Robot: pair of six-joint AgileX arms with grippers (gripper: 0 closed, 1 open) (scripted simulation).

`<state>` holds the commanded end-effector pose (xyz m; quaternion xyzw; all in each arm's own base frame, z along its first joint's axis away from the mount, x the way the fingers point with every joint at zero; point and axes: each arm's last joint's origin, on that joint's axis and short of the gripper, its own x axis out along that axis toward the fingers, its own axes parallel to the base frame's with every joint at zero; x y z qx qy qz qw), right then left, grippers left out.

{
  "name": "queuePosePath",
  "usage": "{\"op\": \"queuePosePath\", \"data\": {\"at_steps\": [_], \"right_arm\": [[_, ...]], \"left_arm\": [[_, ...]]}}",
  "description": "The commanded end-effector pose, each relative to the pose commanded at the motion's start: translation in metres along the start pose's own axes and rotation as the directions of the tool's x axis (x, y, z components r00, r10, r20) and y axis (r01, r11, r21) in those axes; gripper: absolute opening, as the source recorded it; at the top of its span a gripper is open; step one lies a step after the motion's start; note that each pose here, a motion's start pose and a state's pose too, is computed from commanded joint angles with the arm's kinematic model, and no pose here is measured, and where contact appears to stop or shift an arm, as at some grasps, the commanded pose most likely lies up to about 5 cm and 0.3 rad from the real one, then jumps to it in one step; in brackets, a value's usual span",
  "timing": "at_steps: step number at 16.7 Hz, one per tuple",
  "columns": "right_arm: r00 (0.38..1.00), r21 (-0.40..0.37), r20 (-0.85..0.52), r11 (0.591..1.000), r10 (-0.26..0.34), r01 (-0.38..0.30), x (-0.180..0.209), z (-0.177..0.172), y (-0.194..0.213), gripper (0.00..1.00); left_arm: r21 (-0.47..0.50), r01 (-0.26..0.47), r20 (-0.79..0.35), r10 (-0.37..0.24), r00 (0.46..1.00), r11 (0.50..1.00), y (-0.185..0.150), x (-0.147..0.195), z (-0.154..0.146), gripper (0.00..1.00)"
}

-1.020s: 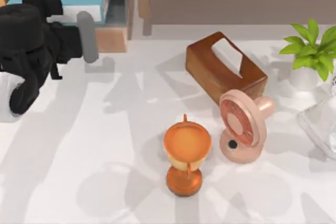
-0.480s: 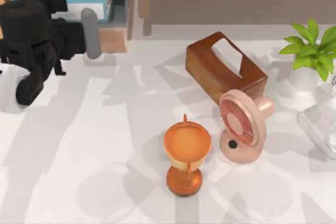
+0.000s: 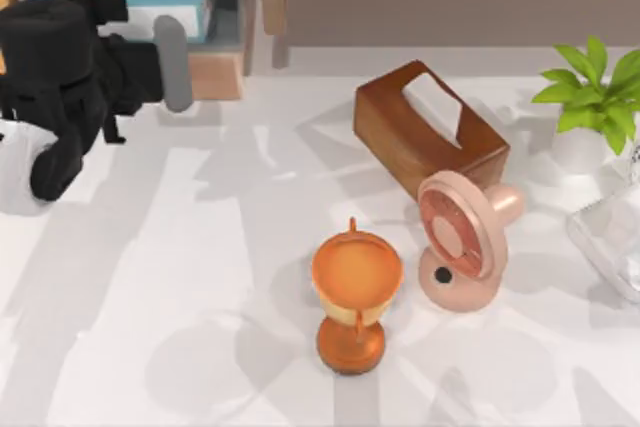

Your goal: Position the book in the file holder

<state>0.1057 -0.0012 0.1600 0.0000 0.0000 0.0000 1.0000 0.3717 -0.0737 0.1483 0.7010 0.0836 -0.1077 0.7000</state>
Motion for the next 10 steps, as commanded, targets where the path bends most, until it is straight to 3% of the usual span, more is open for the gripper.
{"op": "queuePosePath", "data": {"at_steps": [4,10], "right_arm": [[1.0,0.0,0.0,1.0,0.0,0.0,0.0,0.0,0.0,1.0],[1.0,0.0,0.0,1.0,0.0,0.0,0.0,0.0,0.0,1.0]], "left_arm": [[0.0,0.0,0.0,0.0,1.0,1.0,0.0,0.0,0.0,0.98],[0.0,0.0,0.0,0.0,1.0,1.0,0.0,0.0,0.0,1.0]]}}
